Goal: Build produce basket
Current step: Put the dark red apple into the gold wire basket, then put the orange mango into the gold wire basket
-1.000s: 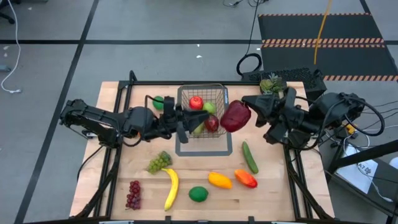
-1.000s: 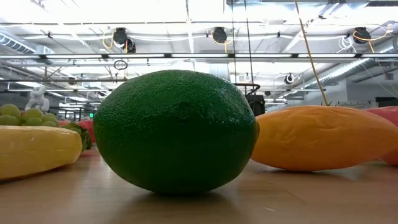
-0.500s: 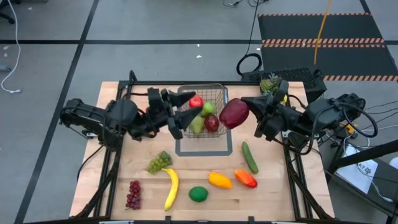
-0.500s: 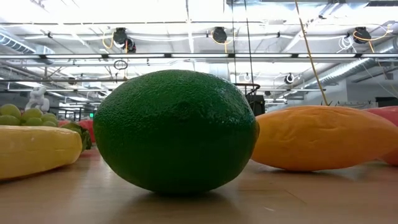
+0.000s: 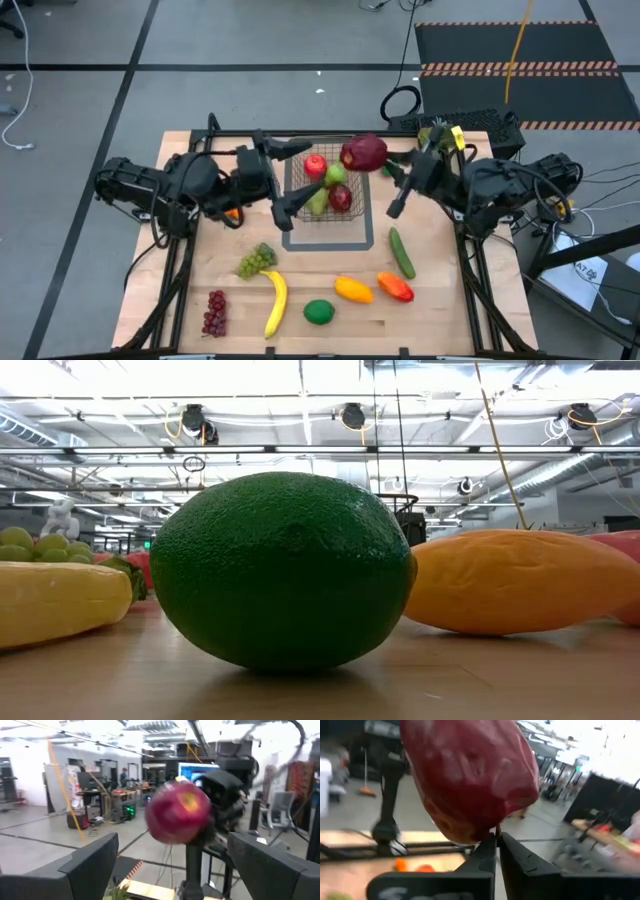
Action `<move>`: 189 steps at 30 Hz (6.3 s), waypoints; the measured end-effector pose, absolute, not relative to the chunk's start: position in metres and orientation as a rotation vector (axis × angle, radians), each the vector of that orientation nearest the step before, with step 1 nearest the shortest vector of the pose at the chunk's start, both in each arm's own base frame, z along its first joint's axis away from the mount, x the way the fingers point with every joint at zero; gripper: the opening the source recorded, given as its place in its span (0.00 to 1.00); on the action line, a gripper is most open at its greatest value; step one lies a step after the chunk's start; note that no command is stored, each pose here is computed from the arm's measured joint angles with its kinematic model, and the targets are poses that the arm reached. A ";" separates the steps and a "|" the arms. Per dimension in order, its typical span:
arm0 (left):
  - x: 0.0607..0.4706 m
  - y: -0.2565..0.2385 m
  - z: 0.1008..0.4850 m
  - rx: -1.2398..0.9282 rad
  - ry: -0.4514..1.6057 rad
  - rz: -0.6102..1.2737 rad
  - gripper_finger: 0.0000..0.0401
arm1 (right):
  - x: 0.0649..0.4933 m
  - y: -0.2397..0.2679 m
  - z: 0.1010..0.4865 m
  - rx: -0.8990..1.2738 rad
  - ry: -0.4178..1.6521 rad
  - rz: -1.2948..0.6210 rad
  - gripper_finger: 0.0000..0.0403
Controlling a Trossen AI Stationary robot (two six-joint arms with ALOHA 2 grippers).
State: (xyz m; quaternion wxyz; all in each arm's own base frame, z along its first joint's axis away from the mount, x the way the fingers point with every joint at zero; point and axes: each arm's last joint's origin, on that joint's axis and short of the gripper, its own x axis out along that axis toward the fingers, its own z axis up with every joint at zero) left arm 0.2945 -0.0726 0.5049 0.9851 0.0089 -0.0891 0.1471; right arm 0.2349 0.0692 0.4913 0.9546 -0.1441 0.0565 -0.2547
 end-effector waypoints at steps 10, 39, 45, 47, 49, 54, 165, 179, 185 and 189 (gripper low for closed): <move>0.314 -0.048 0.494 0.029 -0.148 0.286 0.94 | 0.248 0.068 0.486 -0.149 0.088 -0.429 0.01; 0.320 -0.044 0.497 0.105 -0.202 0.073 0.75 | 0.276 0.075 0.473 0.000 0.065 -0.373 0.01; 0.319 -0.043 0.498 0.048 -0.218 0.074 0.78 | 0.276 0.076 0.478 0.025 0.022 -0.371 0.13; 0.318 -0.041 0.499 0.004 -0.220 0.073 0.76 | 0.274 0.077 0.479 0.046 0.016 -0.367 0.22; 0.316 -0.039 0.501 -0.048 -0.227 0.073 0.75 | 0.272 0.077 0.479 0.074 0.016 -0.371 0.31; 0.305 -0.031 0.509 -0.133 -0.262 0.093 0.74 | 0.263 0.081 0.478 0.157 0.038 -0.342 0.54; 0.410 0.144 0.304 -1.121 0.353 0.716 0.82 | 0.111 0.009 0.473 -0.093 0.444 -0.510 0.71; 0.304 0.118 0.404 -0.836 0.396 0.726 0.54 | 0.137 0.015 0.465 0.027 0.460 -0.580 0.71; 0.271 0.092 0.420 -0.757 0.548 0.550 0.46 | 0.155 0.020 0.458 0.252 0.429 -0.636 0.71; 0.255 0.064 0.421 -0.691 0.699 0.451 0.42 | 0.166 0.024 0.454 0.496 0.416 -0.632 0.71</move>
